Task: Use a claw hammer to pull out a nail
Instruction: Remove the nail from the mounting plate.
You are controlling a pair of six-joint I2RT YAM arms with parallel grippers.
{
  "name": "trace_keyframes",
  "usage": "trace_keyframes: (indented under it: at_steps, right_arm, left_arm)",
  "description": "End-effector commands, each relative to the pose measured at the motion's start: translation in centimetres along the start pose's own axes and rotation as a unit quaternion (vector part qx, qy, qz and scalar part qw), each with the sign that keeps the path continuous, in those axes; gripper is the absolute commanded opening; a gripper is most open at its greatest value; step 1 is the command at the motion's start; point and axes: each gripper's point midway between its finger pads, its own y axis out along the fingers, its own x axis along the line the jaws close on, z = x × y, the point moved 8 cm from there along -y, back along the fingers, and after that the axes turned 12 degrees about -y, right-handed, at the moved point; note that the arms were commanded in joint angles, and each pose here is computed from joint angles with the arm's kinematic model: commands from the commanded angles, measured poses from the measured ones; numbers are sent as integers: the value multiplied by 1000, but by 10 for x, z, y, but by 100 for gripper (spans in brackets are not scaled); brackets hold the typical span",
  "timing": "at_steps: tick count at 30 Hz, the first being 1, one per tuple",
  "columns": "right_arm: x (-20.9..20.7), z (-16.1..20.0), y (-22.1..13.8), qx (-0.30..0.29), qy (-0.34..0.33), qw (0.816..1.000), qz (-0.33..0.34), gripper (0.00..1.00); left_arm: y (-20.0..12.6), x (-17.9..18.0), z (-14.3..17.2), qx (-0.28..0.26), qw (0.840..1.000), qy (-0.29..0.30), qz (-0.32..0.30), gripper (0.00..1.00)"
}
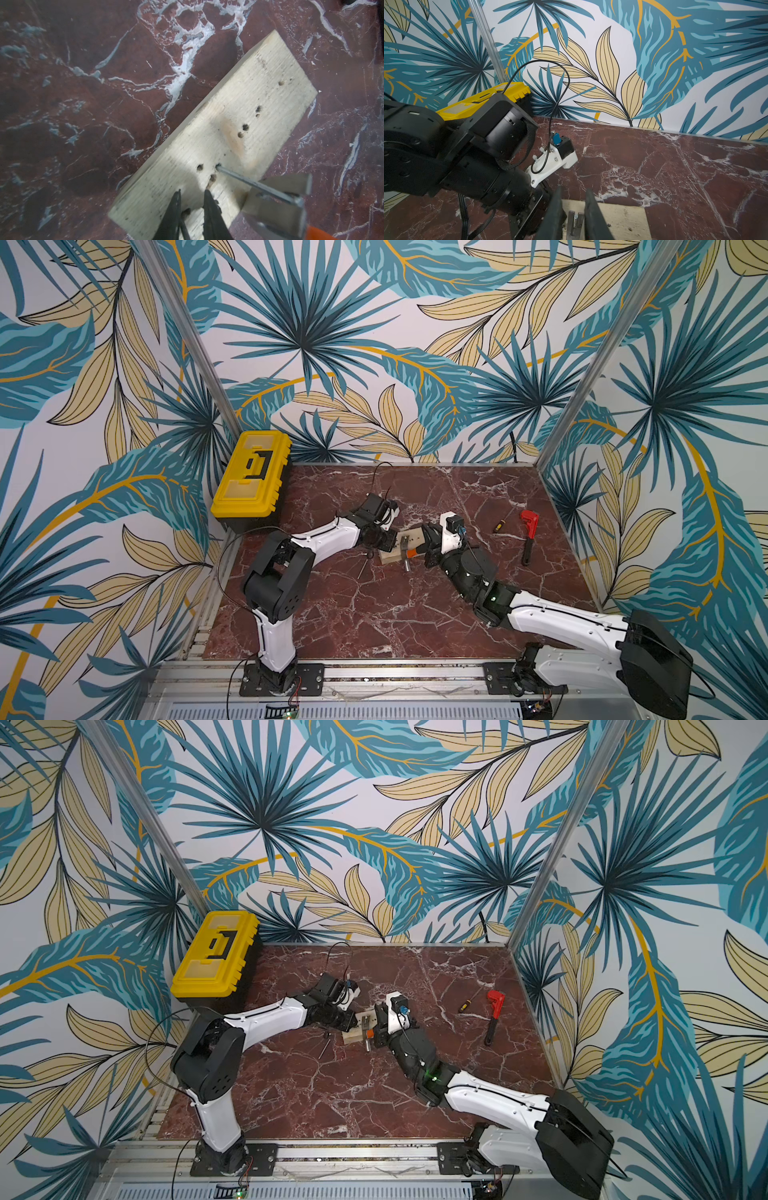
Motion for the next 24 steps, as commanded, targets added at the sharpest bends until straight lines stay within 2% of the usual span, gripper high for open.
trace_keyframes:
  at_steps: [1, 24]
  right_arm:
    - [0, 59, -9, 123, -83, 989, -4, 0]
    - [-5, 61, -17, 120, -75, 990, 5, 0]
  left_arm:
    - [54, 59, 78, 167, 978, -44, -117, 22]
    - [56, 61, 81, 171, 977, -48, -121, 22]
